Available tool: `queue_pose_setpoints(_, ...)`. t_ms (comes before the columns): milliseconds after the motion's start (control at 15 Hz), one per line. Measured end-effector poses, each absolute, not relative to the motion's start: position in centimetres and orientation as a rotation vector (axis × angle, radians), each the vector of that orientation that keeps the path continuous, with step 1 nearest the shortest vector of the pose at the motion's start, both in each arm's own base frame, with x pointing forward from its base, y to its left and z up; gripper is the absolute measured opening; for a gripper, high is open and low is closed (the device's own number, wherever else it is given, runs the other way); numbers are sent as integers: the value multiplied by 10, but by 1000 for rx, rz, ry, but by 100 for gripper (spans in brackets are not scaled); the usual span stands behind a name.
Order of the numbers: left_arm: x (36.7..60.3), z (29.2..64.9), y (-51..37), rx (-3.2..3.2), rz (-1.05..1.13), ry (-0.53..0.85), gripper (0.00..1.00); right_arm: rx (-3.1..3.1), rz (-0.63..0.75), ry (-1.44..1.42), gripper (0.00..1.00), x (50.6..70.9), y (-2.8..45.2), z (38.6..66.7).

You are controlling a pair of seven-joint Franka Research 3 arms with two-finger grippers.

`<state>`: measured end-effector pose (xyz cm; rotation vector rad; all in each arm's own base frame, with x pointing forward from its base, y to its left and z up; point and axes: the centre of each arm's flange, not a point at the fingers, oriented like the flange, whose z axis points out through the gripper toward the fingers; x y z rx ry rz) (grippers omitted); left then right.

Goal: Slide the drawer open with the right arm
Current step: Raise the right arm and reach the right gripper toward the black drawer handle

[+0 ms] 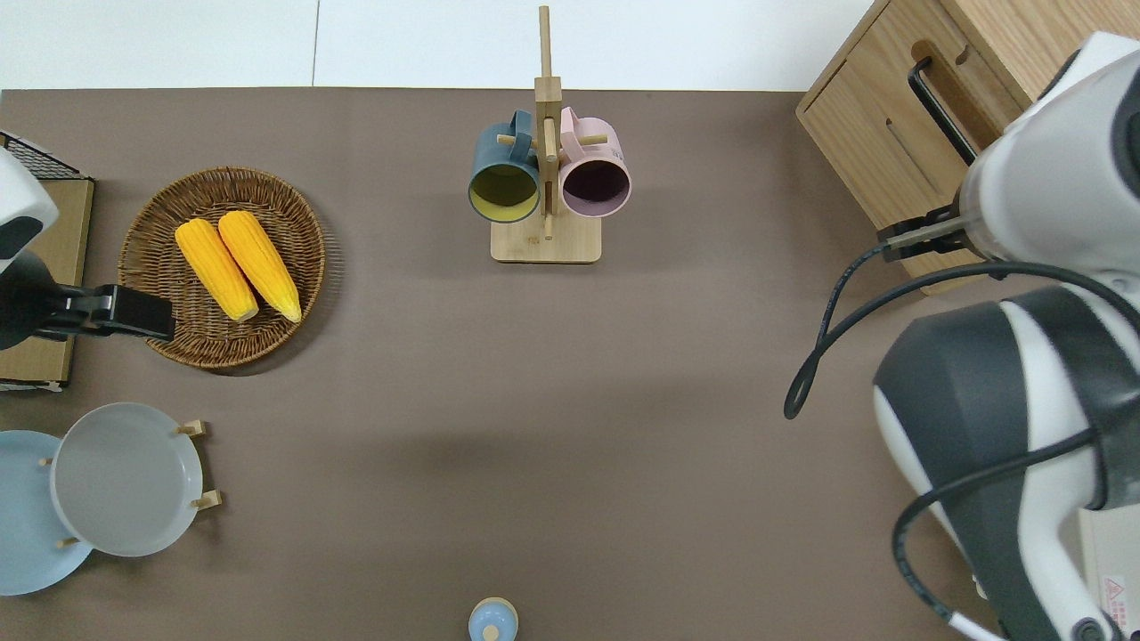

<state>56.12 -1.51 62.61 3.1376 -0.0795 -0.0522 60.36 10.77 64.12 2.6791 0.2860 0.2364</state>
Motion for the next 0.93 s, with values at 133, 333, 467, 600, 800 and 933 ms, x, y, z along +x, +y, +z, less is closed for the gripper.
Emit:
queue_pose_setpoints(133,561,626,-15,3138,-52,-79,100,2591,279,337,99,603,124,644)
queue_pose_setpoints(333,561,626,-15,3138,-52,-79,100,2435,375,449,99,609,153,634)
queue_pose_setpoints(467,561,626,-15,3138,-52,-79,100,2352,409,507,99,618,157,617)
queue_pose_setpoints(600,561,626,-15,3138,-52,-79,100,2252,409,558,99,629,155,595)
queue_pose_setpoints(800,561,626,-15,3138,-52,-79,100,2081,368,637,99,640,152,557)
queue_pose_setpoints(933,561,626,-15,3138,-52,-79,100,1979,325,685,99,645,150,531)
